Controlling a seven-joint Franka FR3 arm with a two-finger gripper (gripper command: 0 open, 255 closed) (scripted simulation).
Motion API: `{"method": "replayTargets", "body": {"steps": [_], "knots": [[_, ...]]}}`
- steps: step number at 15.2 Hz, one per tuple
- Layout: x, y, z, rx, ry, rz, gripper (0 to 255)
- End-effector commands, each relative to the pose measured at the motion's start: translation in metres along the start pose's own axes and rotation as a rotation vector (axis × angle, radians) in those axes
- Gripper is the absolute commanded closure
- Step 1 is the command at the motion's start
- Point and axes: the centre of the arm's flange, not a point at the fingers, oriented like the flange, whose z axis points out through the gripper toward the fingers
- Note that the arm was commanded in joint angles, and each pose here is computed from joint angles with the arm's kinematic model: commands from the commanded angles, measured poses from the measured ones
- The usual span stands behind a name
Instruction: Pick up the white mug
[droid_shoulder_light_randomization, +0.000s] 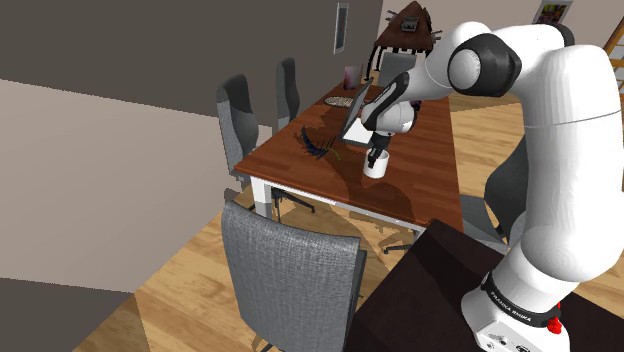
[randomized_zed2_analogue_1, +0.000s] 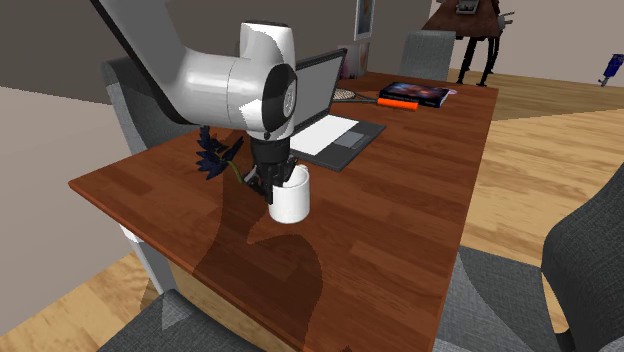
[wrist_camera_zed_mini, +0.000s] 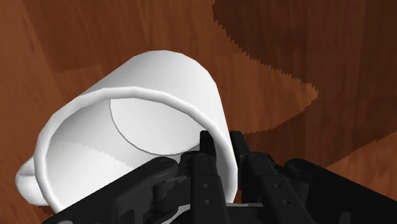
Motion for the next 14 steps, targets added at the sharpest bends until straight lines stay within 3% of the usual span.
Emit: {"method": "replayTargets", "body": {"steps": [1,6,14], "knots": [[0.000,0.000,0.000,0.000,0.000,0.000,255],[0.000,0.000,0.000,0.000,0.000,0.000,255],[0.005,0.001,-0.042,0.000,0.000,0.000,255]]}}
